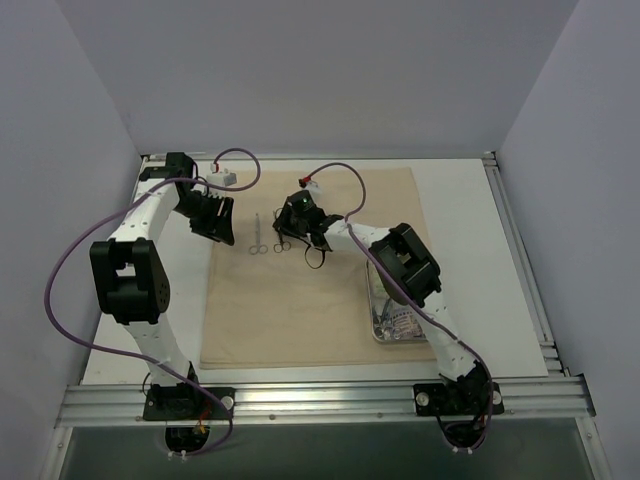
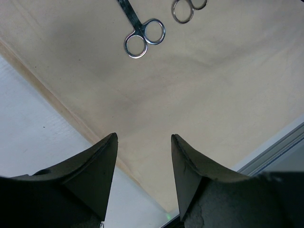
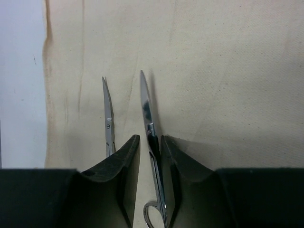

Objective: Open and lay out the surgical kit
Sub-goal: Place the medical item in the surgical kit.

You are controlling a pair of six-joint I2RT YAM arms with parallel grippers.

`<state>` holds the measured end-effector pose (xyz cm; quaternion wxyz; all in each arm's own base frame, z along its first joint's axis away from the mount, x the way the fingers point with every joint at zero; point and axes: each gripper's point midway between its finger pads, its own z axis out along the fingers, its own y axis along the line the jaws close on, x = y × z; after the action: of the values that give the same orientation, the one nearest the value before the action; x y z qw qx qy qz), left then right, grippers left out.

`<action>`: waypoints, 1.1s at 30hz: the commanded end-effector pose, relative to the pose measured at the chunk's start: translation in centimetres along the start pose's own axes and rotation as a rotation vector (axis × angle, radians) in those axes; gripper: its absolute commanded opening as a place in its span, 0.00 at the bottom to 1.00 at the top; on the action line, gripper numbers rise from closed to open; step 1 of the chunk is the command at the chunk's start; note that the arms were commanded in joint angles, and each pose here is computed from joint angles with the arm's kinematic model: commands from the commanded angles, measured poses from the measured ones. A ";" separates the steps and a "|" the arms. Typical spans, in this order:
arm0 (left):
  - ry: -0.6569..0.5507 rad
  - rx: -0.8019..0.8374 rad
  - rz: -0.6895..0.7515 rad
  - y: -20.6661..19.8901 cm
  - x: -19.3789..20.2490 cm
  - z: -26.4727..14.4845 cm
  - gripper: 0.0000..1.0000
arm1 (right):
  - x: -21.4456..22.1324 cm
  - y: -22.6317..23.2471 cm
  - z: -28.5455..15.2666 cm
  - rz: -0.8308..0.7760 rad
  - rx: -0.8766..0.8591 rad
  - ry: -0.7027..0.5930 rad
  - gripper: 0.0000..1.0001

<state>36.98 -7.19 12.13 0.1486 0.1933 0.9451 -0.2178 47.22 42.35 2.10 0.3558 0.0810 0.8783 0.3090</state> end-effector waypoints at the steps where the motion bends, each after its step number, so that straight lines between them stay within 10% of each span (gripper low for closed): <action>1: -0.026 0.009 0.018 -0.1 -0.7 -0.1 0.58 | -1.6 -1.4 -1.9 -0.004 0.084 -0.028 0.23; 10: -0.031 0.009 0.020 -0.2 -0.7 -0.3 0.58 | -4.3 -0.7 -5.9 -0.141 0.200 -0.117 0.27; 18: -0.030 0.011 0.016 -0.1 -0.7 -0.1 0.58 | -0.7 -2.9 -5.4 -0.164 0.216 -0.019 0.01; 33: -0.021 0.014 0.009 -0.1 -0.5 0.1 0.58 | 2.1 -2.3 -4.5 -0.185 0.186 0.046 0.00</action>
<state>36.99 -7.18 12.05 0.1474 0.1928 0.9453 -0.2178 43.15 38.78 2.87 0.3607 0.0324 0.9105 0.1994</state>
